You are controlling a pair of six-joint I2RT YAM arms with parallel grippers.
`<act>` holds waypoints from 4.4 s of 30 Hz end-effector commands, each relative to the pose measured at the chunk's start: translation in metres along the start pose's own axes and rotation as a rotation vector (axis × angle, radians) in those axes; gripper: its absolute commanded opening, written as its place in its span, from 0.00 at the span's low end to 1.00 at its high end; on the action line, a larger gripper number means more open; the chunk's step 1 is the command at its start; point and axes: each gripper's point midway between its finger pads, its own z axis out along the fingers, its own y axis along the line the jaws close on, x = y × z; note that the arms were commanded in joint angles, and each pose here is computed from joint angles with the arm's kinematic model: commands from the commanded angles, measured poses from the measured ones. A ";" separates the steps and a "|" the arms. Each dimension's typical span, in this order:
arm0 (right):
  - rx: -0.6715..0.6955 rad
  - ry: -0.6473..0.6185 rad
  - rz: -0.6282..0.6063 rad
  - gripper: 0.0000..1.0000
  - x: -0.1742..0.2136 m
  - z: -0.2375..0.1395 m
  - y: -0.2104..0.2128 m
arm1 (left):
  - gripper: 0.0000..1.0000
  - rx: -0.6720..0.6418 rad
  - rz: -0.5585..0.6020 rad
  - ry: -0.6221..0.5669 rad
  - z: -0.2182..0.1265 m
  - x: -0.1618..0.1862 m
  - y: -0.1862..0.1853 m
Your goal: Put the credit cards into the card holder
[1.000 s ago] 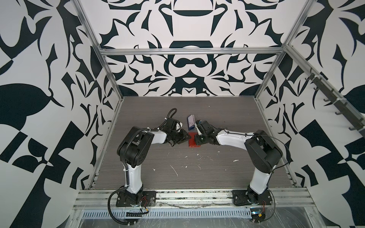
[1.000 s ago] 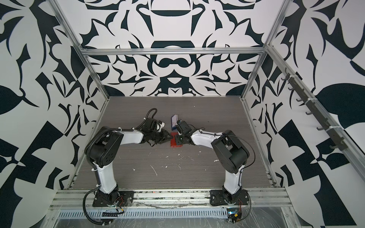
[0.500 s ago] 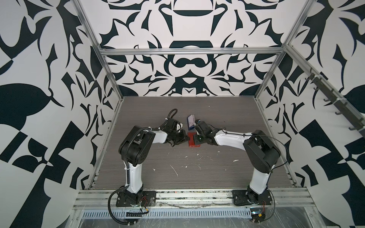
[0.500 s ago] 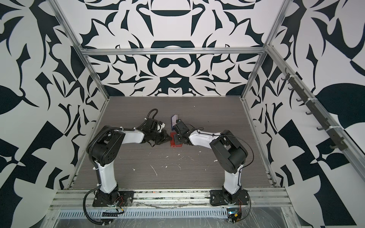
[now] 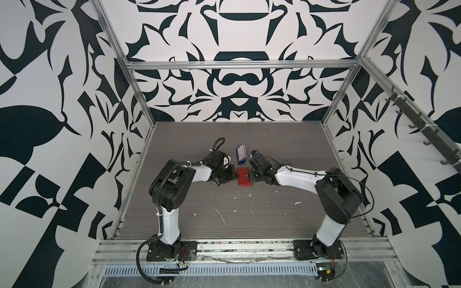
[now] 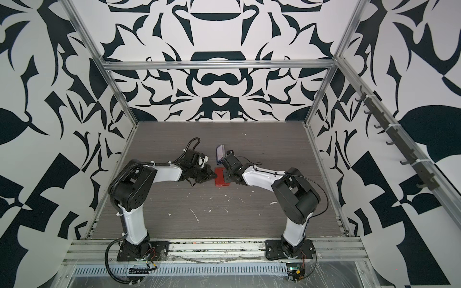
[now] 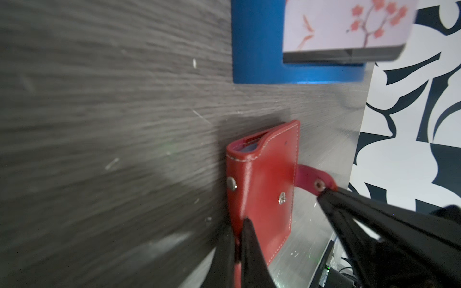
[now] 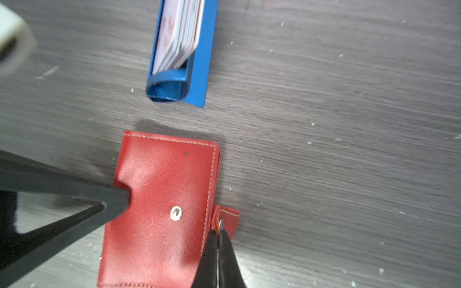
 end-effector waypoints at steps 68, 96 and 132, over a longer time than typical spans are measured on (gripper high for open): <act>-0.469 -0.166 0.140 0.00 -0.038 -0.070 0.053 | 0.73 -0.057 0.260 -0.157 -0.037 0.010 -0.037; -0.404 -0.171 0.140 0.00 -0.040 -0.070 0.043 | 0.67 -0.154 0.290 -0.185 -0.038 0.005 -0.025; -0.239 -0.007 0.098 0.00 -0.008 -0.010 0.024 | 0.29 -0.395 0.083 -0.293 -0.074 0.035 0.055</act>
